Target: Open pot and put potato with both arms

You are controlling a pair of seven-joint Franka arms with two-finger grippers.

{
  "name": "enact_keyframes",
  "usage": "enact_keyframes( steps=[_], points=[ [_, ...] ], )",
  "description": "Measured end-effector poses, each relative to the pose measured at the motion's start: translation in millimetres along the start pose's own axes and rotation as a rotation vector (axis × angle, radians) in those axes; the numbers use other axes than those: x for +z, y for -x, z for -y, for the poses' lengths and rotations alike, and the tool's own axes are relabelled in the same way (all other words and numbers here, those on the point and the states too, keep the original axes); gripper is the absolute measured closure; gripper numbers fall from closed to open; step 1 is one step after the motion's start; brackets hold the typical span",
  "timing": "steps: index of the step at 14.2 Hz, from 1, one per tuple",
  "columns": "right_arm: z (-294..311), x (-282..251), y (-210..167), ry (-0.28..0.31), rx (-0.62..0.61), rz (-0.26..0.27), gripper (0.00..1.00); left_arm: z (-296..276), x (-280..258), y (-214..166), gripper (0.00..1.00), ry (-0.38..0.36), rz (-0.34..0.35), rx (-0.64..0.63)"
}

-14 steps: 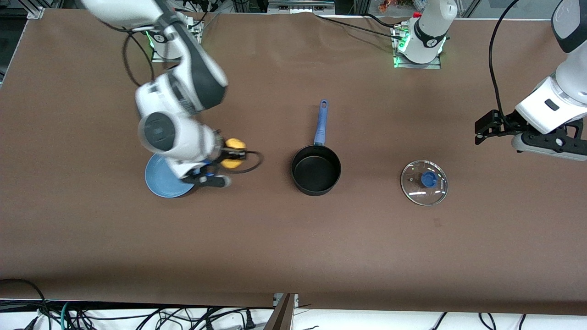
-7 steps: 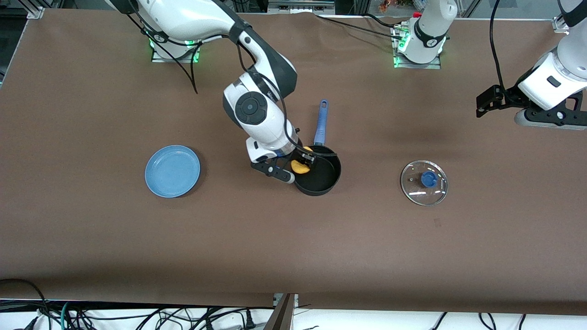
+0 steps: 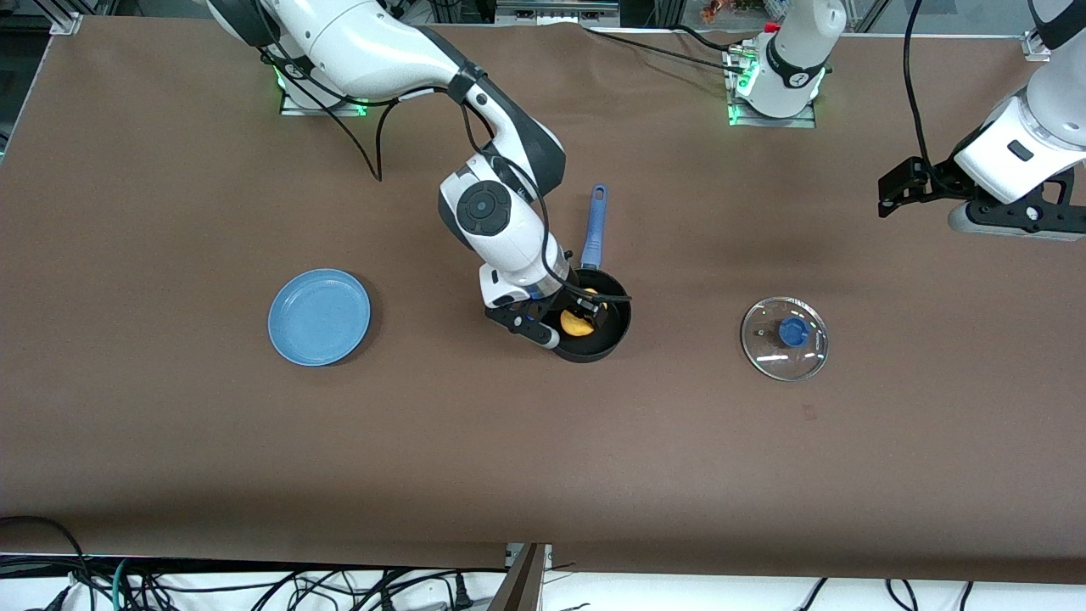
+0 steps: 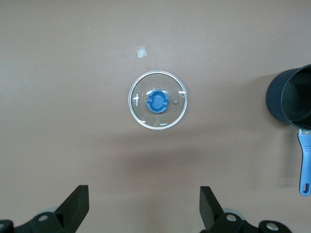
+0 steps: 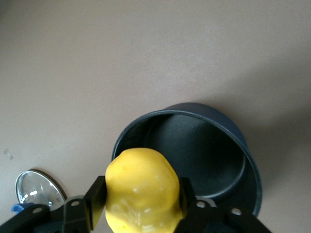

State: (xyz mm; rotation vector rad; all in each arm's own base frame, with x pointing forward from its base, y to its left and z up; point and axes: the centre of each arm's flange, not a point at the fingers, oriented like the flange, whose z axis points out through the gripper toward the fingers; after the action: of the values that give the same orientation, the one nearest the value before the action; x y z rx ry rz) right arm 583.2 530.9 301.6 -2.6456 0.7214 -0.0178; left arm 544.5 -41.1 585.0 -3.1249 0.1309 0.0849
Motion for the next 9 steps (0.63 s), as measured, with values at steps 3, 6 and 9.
enact_keyframes(
  steps=[3, 6, 9],
  points=[
    [1, 0, 0, -0.006, -0.001, -0.002, 0.00, -1, 0, 0, 0.00, 0.000, 0.001, 0.001],
    [3, -11, -4, 0.033, -0.020, 0.008, 0.00, -1, 0, 0, 0.00, 0.000, 0.001, 0.001],
    [-4, -55, -30, 0.135, -0.157, 0.047, 0.00, -2, 0, 0, 0.00, 0.000, 0.001, 0.002]
  ],
)
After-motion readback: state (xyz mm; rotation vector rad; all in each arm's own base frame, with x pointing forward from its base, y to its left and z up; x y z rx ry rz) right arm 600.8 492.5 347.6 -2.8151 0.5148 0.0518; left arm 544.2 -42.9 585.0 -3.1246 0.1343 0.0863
